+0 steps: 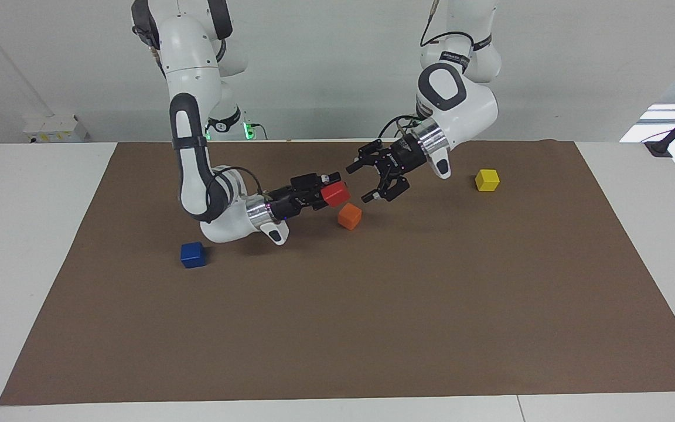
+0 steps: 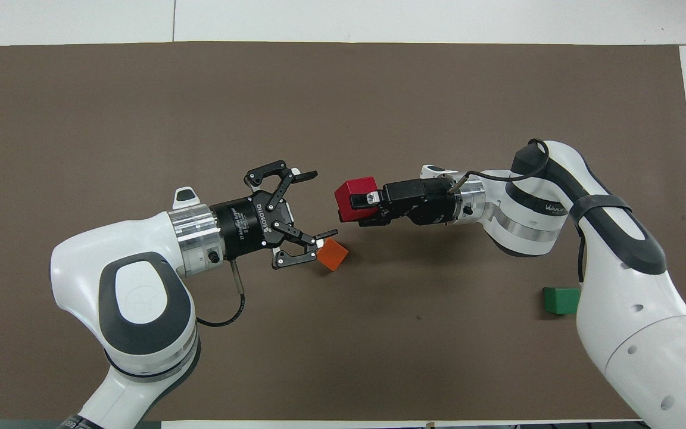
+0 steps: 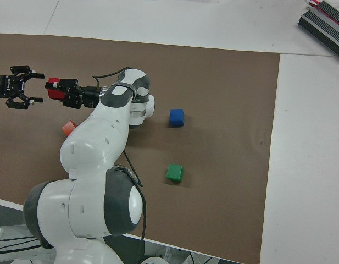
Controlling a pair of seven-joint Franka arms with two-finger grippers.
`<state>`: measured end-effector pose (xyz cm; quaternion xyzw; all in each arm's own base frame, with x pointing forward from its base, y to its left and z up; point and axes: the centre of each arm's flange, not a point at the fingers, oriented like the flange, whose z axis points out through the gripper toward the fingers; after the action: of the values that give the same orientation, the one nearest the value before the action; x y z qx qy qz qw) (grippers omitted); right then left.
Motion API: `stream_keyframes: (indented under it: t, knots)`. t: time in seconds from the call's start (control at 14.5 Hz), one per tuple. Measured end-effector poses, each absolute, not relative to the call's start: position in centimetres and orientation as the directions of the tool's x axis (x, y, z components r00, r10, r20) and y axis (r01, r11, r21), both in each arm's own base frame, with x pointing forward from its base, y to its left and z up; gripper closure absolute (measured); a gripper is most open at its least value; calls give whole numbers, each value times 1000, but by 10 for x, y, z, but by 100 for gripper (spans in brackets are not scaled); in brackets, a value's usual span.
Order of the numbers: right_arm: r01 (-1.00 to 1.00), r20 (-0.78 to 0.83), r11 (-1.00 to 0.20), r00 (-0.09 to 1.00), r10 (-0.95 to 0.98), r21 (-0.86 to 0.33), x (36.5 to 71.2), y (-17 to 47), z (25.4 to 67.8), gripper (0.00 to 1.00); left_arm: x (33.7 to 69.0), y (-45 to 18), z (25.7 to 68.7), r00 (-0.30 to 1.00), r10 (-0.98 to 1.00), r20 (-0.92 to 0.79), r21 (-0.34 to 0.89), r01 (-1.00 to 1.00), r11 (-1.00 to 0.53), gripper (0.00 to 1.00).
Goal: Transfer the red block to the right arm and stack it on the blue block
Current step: 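Carry the red block toward the blue block while the left gripper retracts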
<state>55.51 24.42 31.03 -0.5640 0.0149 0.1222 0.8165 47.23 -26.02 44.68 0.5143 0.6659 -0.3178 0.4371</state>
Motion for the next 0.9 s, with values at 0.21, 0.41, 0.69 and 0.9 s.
stream_keyframes:
  t: [0.21,0.41,0.69,0.9]
  knots:
    - [-216,-162,333,970,182,-918,555,244,310,44,473,-220,444,-105,406,-908,14,960,280,0]
    - [-214,-170,314,972,161,-925,558,243,311,44,480,-174,441,-101,435,-895,21,964,266,0]
    - [-212,-210,147,977,30,-966,576,230,350,44,489,-125,438,-45,489,-871,67,976,209,0]
    - [-228,-217,-137,972,-95,-964,581,205,402,44,489,-77,433,61,511,-857,137,984,112,0]
